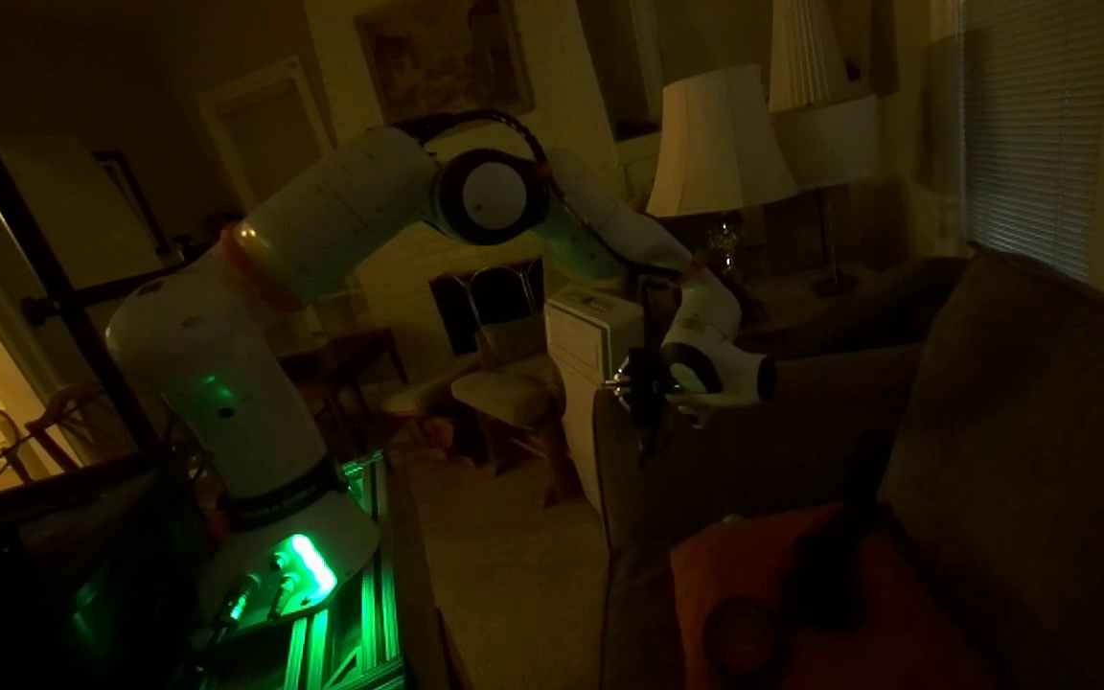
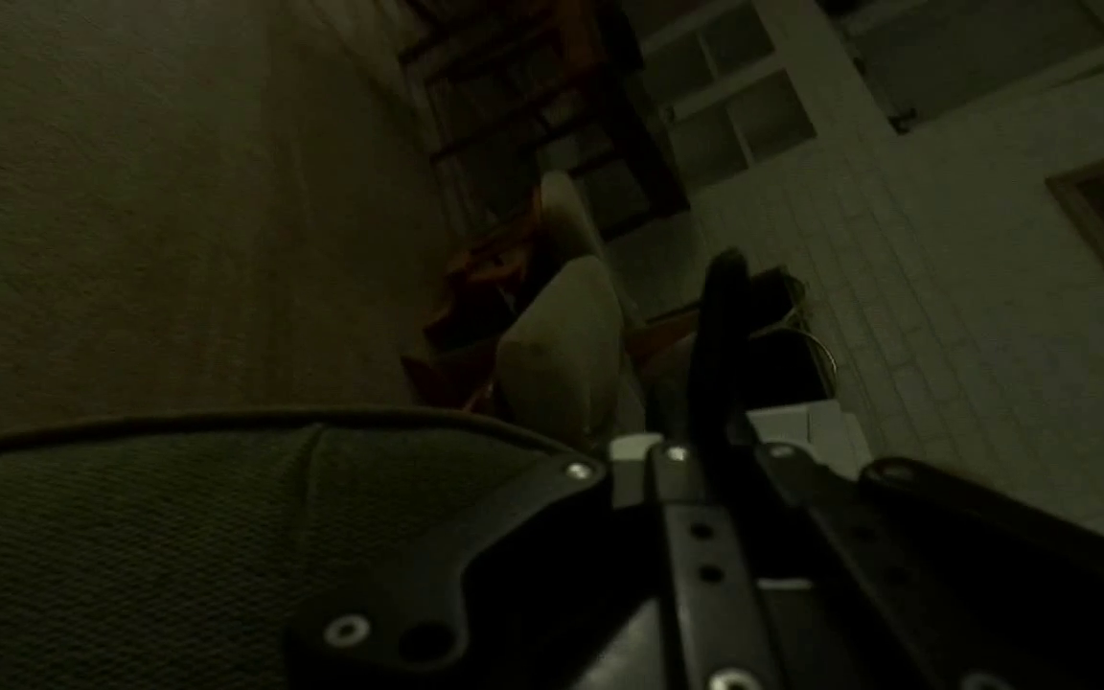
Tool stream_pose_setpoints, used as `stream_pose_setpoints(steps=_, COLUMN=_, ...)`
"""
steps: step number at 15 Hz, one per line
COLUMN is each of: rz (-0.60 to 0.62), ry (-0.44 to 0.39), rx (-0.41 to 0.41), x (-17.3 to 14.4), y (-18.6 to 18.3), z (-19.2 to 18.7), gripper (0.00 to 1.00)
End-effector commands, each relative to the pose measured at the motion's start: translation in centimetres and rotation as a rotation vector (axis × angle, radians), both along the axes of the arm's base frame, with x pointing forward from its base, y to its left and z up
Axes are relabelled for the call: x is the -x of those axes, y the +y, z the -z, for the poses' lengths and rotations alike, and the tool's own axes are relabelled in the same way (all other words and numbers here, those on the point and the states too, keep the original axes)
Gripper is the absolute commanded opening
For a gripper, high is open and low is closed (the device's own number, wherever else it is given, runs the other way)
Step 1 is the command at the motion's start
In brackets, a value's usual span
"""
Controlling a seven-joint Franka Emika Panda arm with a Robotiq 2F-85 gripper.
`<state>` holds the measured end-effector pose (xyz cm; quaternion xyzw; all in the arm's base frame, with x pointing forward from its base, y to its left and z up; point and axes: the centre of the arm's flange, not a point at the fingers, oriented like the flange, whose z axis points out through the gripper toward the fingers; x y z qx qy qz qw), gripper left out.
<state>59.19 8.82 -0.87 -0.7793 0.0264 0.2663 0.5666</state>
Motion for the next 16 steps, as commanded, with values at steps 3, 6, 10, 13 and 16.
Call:
stream_pose_setpoints(steps=3, rz=-0.156, ry=-0.026, rx=0.004, x=-2.5, y=0.9, z=1.9, gripper=0.01)
stream_pose_setpoints(steps=6, rz=-0.154, ry=-0.087, rx=-0.024, x=-3.4, y=1.2, z=2.0, gripper=0.01)
stream_pose_setpoints(steps=10, rz=-0.127, ry=-0.164, rx=-0.132, x=-4.5, y=2.1, z=1.1, gripper=0.01)
stream_pose_setpoints(steps=13, rz=-0.118, ry=-0.205, rx=-0.170, x=-5.1, y=2.4, z=1.1, gripper=0.01)
stream_pose_setpoints(steps=16, rz=-0.116, ry=-0.245, rx=-0.175, x=-5.4, y=2.7, z=1.7, gripper=0.01)
